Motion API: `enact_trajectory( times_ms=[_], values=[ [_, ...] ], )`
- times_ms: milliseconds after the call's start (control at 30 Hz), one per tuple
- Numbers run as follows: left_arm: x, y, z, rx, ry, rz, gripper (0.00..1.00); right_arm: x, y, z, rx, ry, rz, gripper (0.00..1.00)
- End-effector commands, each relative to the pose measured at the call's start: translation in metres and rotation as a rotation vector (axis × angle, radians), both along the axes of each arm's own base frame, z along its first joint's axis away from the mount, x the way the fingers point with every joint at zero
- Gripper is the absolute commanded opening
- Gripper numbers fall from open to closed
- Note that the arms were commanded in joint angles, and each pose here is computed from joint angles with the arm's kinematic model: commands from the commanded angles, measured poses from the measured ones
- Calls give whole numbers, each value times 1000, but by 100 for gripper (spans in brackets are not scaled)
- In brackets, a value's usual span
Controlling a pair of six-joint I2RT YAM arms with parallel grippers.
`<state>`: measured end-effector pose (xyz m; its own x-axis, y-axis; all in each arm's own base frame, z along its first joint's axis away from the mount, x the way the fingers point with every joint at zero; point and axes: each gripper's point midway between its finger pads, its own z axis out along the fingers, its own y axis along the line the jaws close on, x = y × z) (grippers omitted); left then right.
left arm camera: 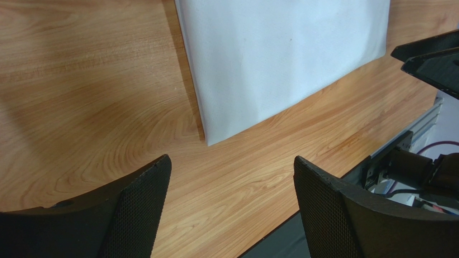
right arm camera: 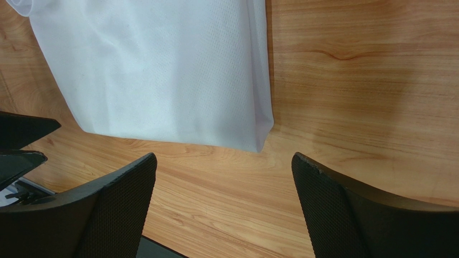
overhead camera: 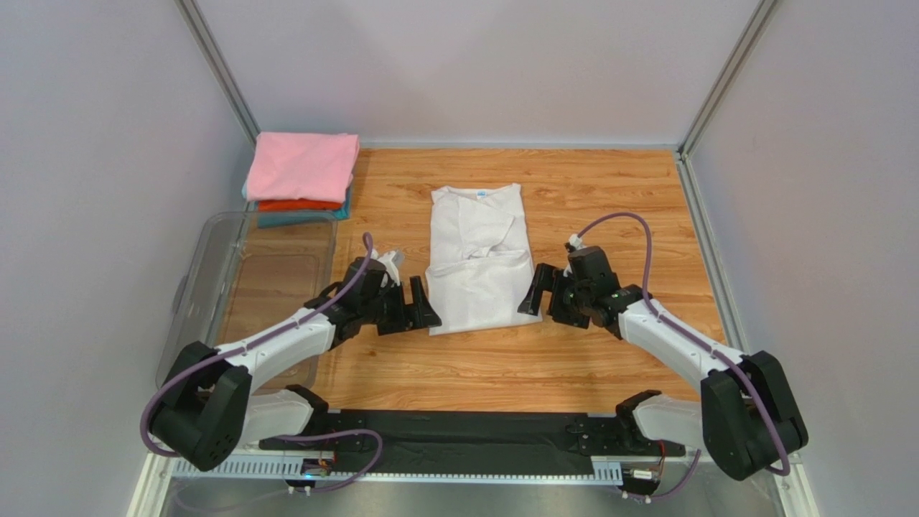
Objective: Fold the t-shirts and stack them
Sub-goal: Fold the tshirt
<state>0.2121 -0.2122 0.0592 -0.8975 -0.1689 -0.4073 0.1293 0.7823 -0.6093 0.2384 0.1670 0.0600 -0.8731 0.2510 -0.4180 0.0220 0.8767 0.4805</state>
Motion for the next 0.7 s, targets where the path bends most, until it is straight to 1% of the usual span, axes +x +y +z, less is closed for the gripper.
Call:
enact_trajectory(
  times_ms=[0, 200, 267, 333, 367, 433, 500, 533, 600, 667],
  values=[
    [-4, -7, -6, -23, 23, -22, 88, 10, 2, -1, 14, -22, -32, 96],
    [-13, -9, -24, -12, 73, -33, 81, 10, 1, -16, -5, 13, -48, 93],
    [-18, -9, -30, -2, 94, -40, 76, 10, 2, -20, -8, 31, -45, 90],
    [-21, -10, -35, 1, 105, -44, 75, 10, 3, -24, -10, 44, -47, 89],
    [-22, -9, -37, 5, 111, -43, 72, 10, 2, -26, -12, 50, -49, 88],
    [-24, -7, -45, 23, 131, -37, 58, 10, 2, -29, -16, 59, -55, 86],
    [-24, -7, -48, 33, 140, -36, 57, 11, 3, -29, -14, 57, -56, 85],
    [-25, -5, -52, 44, 150, -36, 54, 11, 2, -30, -15, 61, -57, 84],
    [-25, -4, -55, 53, 156, -32, 54, 11, 3, -32, -17, 63, -55, 84],
    [-23, -3, -57, 64, 154, -21, 51, 10, 2, -34, -18, 69, -55, 83]
  ],
)
